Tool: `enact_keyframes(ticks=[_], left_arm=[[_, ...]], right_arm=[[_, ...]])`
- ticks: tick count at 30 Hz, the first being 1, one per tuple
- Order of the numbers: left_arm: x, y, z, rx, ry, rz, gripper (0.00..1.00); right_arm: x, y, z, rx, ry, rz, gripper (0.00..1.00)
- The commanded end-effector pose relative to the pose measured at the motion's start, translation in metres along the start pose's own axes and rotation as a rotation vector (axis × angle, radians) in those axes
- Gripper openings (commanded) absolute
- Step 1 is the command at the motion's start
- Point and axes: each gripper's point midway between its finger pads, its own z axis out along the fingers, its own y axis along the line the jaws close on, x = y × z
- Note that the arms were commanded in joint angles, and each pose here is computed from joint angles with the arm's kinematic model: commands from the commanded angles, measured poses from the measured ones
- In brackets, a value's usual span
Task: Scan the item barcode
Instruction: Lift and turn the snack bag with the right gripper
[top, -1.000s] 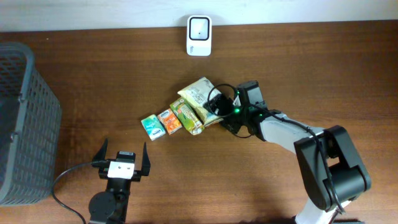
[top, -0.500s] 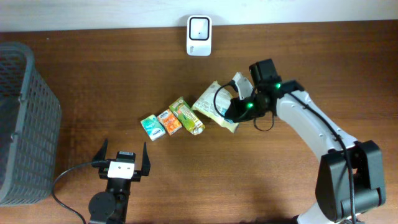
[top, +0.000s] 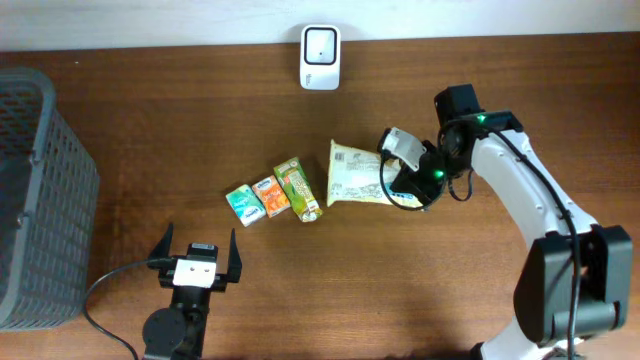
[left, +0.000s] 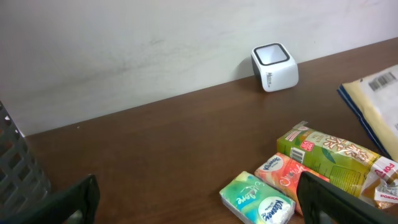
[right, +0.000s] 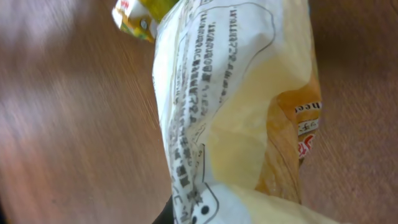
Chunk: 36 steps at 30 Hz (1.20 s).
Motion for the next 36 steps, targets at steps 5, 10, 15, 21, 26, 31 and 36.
enact_keyframes(ticks=[5,10,15,21,26,31,36], left_arm=[[0.003,0.002,0.000,-0.012,0.004,0.016,0.99],[0.003,0.002,0.000,-0.012,0.004,0.016,0.99],[0.003,0.002,0.000,-0.012,0.004,0.016,0.99],[0.003,0.002,0.000,-0.012,0.004,0.016,0.99],[0.003,0.002,0.000,-0.013,0.005,0.016,0.99],[0.003,0.002,0.000,-0.012,0.004,0.016,0.99],[0.003,0.002,0.000,-0.012,0.004,0.016,0.99]], right_arm=[[0.008,-0.033,0.008,0.065,-0.006,0.107,0.05],[0.014,-0.082,-0.019,0.137,-0.189,0.709,0.78],[0.038,-0.095,-0.002,0.161,-0.130,0.966,0.88],[0.057,-0.105,0.001,0.005,-0.213,1.109,0.96],[0.011,-0.088,0.035,-0.249,-0.317,1.020,0.97],[-0.016,-0.085,0.083,-0.261,-0.291,1.043,0.66],[-0.016,-0.090,0.085,-0.220,-0.288,1.050,0.06]])
